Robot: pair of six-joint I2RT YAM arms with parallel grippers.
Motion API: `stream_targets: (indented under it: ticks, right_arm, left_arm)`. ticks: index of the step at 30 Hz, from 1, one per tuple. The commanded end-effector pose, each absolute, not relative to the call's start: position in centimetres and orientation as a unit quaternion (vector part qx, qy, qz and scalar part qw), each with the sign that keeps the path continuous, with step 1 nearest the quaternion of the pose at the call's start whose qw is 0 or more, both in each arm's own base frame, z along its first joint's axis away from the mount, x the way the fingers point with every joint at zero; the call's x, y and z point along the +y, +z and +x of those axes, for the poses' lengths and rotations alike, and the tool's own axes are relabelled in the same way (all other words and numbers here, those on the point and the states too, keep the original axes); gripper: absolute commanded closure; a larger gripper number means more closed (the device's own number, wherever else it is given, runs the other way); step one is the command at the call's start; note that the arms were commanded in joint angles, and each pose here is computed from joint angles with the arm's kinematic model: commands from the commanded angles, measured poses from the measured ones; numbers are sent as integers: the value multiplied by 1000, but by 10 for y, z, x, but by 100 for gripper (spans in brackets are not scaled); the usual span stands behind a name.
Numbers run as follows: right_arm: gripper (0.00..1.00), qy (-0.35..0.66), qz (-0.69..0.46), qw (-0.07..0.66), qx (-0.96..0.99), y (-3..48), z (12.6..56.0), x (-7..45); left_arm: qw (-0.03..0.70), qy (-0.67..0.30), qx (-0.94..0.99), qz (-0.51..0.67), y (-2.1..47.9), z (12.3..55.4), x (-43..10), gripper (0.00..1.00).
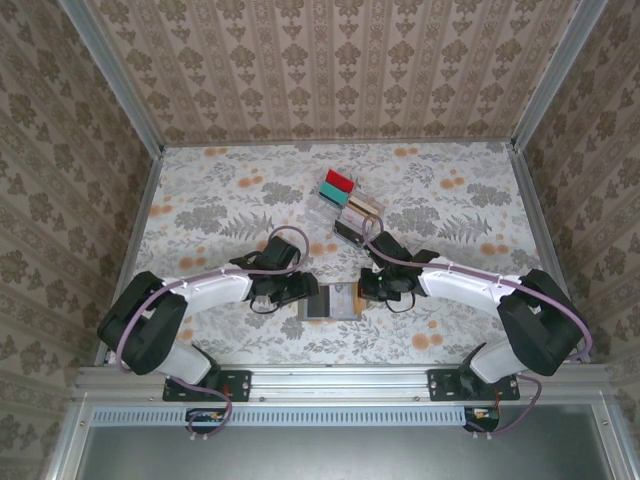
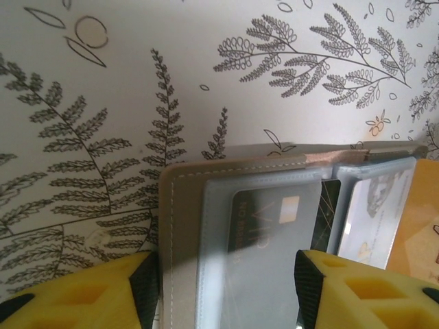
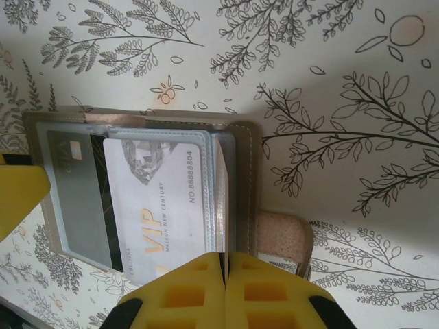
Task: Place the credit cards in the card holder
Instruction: Flip over the card slot in the card holder.
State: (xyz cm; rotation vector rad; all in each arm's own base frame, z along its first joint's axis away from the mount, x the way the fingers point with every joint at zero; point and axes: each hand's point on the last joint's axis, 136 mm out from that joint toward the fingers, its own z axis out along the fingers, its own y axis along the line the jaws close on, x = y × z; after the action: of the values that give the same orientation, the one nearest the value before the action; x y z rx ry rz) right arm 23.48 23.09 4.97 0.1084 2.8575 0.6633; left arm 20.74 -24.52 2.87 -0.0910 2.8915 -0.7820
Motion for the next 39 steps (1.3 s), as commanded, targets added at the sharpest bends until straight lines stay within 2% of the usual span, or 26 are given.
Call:
stream_targets:
  ticks: [1, 14, 24, 27, 39]
  right_arm:
    - [100, 228, 40, 96, 968, 47, 232, 232]
    - [99, 266, 36, 99, 958, 60, 238, 248]
    - [98, 275, 26, 122, 953, 93, 241, 248]
    - [97, 301, 23, 123, 946, 102, 243, 258]
    - [97, 293, 27, 119, 948, 94, 246, 259]
  left_arm:
    - [66, -270, 960, -22, 25, 204, -251, 45]
    - [62, -277, 959, -15, 28, 206, -258, 48]
    - [69, -298, 952, -20, 35, 212, -269, 54]
    - [70, -313, 947, -20, 40, 215, -276, 54]
    - [78, -317, 945, -24, 45, 219, -278, 51]
